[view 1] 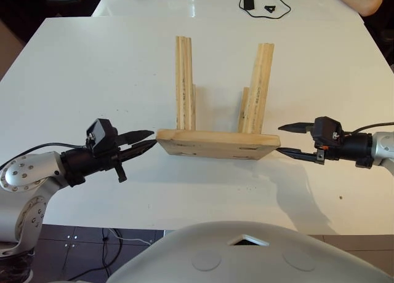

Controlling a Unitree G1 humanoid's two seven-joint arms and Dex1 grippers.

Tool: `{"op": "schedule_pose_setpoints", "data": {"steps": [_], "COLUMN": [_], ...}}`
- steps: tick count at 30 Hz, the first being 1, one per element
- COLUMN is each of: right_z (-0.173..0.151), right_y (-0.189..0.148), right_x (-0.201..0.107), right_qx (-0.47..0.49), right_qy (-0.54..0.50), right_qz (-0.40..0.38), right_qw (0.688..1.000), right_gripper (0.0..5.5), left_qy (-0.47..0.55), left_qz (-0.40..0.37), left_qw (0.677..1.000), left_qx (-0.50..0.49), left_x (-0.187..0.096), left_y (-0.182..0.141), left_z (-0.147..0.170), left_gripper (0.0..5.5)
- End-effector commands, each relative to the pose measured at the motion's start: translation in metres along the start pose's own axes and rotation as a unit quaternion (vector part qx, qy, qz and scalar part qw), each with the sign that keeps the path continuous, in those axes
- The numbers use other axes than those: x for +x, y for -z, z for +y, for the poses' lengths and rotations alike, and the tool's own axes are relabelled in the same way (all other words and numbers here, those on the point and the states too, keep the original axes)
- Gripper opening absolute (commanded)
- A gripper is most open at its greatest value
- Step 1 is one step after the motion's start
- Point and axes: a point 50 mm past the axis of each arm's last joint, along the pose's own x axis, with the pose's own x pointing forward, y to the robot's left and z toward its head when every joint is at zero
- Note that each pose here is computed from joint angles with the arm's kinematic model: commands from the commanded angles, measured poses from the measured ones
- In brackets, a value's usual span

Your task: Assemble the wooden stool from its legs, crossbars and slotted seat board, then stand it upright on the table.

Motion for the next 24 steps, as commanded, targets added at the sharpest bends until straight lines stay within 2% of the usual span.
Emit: {"op": "schedule_pose_setpoints", "data": {"steps": [1,5,9,13,17,20,24], "right_z": [0.008,0.007,0.002,0.001,-0.002,-0.001,0.003], "right_y": [0.001,0.002,0.011,0.024,0.038,0.042,0.047], "right_x": [0.01,0.007,0.006,0.006,0.01,0.015,0.027], "right_qx": [0.013,0.018,0.03,0.043,0.046,0.061,0.064], "right_qy": [-0.051,-0.055,-0.051,-0.059,-0.052,-0.053,-0.074], "right_qz": [-0.033,-0.033,-0.022,-0.002,0.017,0.005,0.003], "right_qw": [0.998,0.998,0.998,0.997,0.997,0.997,0.995], "right_gripper": [2.67,2.67,2.67,3.28,3.78,3.78,3.78], "left_qy": [0.066,0.061,0.075,0.082,0.049,0.044,0.009], "left_qz": [0.031,0.049,0.068,0.082,0.1,0.108,0.06], "left_qw": [0.997,0.997,0.995,0.993,0.993,0.991,0.994], "left_qx": [-0.007,0.001,0.002,-0.003,0.036,0.07,0.088], "left_x": [0.007,0.003,0.001,0.001,0.003,0.006,0.021], "left_y": [0.019,0.024,0.029,0.039,0.047,0.052,0.054], "left_z": [-0.011,-0.005,-0.004,-0.002,0.011,0.017,0.023], "left_gripper": [1.1,1.1,1.65,2.38,2.89,2.89,2.89]}}
